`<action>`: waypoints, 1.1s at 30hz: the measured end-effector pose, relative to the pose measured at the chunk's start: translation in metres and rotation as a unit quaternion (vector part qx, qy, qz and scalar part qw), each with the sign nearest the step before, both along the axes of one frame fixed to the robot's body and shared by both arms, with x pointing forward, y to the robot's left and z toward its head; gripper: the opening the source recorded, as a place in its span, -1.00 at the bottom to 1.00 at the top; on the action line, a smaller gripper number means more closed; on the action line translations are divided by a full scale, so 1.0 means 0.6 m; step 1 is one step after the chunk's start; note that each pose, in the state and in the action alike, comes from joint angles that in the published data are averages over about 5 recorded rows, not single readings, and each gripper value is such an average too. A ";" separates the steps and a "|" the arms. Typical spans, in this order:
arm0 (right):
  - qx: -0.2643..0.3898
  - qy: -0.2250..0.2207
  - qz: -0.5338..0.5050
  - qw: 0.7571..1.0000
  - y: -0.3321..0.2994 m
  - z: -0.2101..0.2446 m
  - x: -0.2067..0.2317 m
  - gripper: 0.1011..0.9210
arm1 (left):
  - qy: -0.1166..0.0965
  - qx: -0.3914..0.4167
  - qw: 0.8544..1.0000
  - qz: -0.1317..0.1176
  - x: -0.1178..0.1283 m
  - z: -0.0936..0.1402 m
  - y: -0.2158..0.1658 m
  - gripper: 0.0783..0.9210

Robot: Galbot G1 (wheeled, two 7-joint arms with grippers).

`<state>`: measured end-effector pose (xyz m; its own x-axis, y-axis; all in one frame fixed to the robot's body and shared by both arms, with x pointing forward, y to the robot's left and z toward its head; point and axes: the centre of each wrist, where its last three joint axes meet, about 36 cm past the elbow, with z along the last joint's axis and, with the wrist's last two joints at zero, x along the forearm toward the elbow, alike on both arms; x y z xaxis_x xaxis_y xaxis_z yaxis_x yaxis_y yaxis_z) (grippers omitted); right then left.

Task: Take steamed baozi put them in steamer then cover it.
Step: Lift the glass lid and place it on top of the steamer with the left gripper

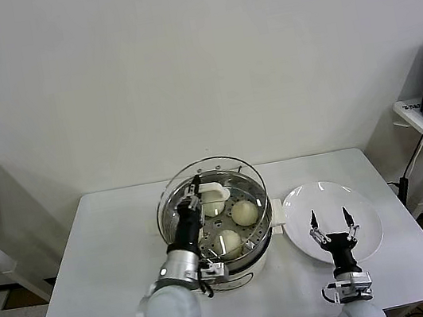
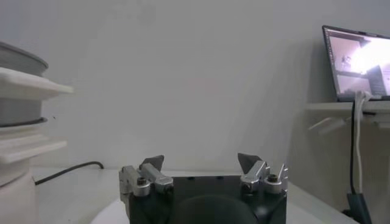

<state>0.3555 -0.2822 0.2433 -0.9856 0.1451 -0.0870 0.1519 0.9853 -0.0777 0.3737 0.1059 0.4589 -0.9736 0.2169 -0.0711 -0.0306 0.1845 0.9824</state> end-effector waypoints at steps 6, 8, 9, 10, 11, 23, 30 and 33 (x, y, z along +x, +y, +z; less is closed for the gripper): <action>0.001 0.002 -0.002 1.000 0.002 -0.006 -0.001 0.76 | 0.020 0.012 1.000 0.012 0.010 -0.008 -0.023 -0.72; 0.001 0.003 -0.003 1.000 0.001 -0.008 -0.002 0.76 | 0.025 0.017 0.999 0.016 0.012 -0.012 -0.029 -0.72; 0.001 0.003 -0.003 1.000 0.001 -0.009 -0.002 0.76 | 0.027 0.020 0.999 0.017 0.014 -0.014 -0.031 -0.72; 0.001 0.003 -0.003 1.000 0.001 -0.010 -0.002 0.76 | 0.028 0.022 0.999 0.018 0.015 -0.015 -0.034 -0.72; 0.001 0.003 -0.003 1.000 0.001 -0.010 -0.003 0.76 | 0.030 0.025 0.999 0.019 0.016 -0.016 -0.036 -0.72; 0.002 0.002 -0.003 1.000 0.003 -0.009 0.000 0.76 | 0.036 0.053 0.998 0.028 0.018 -0.029 -0.053 -0.72; 0.003 0.000 -0.003 1.000 0.004 -0.007 0.004 0.76 | 0.039 0.066 0.997 0.031 0.020 -0.036 -0.055 -0.72; 0.004 -0.002 -0.003 1.000 0.004 -0.006 0.006 0.76 | 0.040 0.070 0.996 0.031 0.020 -0.039 -0.056 -0.72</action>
<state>0.3590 -0.2796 0.2399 -0.9844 0.1516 -0.0892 0.1580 0.9849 -0.0701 0.3857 0.0722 0.4356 -0.9866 0.1592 0.0345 0.0424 0.0460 0.9980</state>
